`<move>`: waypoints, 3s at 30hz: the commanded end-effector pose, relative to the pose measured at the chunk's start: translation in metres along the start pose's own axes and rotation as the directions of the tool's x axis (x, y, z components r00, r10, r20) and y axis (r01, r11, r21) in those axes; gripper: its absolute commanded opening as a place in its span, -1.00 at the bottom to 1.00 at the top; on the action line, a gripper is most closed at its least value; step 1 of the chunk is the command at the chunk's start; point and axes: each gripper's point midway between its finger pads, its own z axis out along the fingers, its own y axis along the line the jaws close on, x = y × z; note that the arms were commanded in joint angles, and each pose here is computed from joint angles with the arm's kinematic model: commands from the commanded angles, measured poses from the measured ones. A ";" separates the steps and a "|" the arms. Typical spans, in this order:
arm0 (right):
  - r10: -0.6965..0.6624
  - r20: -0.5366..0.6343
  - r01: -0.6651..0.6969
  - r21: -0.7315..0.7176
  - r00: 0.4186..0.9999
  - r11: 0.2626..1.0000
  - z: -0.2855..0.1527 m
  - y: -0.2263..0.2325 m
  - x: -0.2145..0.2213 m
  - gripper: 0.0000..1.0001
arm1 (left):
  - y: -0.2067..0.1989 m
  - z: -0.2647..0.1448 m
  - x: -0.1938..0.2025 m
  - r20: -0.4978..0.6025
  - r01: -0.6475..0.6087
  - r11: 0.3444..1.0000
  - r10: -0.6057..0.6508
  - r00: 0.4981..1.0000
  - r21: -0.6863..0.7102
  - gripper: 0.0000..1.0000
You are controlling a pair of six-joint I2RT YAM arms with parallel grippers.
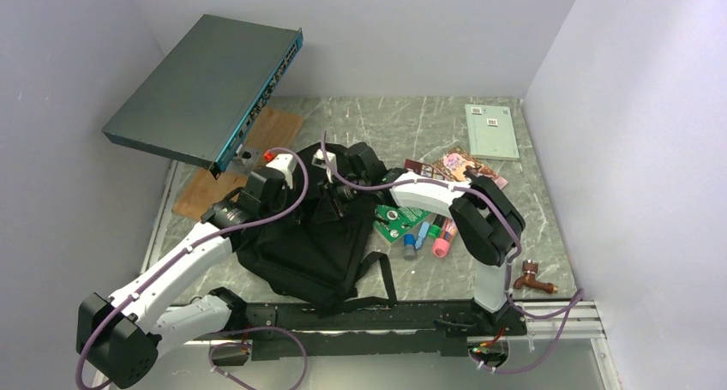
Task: Pack the student bag
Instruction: Adjust the student bag at the center of the board, then pick up the stationery from the center of the board.
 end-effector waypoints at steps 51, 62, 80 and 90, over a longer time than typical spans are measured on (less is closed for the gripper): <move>-0.175 0.159 0.132 0.248 0.972 0.960 -0.011 0.050 -0.022 -0.33 | -0.033 0.021 0.006 -0.131 0.354 0.933 -0.360 0.923 -0.071 -1.00; -0.114 0.240 0.008 0.403 0.964 0.915 -0.061 0.048 -0.019 0.67 | -0.014 0.015 0.014 -0.095 0.185 0.981 -0.191 0.977 -0.064 -1.00; 0.250 0.434 -0.500 0.728 0.866 0.469 -0.209 0.023 0.106 0.81 | -0.025 0.027 0.006 -0.137 0.023 1.000 -0.023 0.990 0.004 -1.00; 0.259 0.402 -0.471 0.822 0.878 0.319 -0.209 -0.018 0.149 0.28 | -0.032 0.037 -0.005 -0.106 -0.126 0.990 0.132 0.986 0.067 -1.00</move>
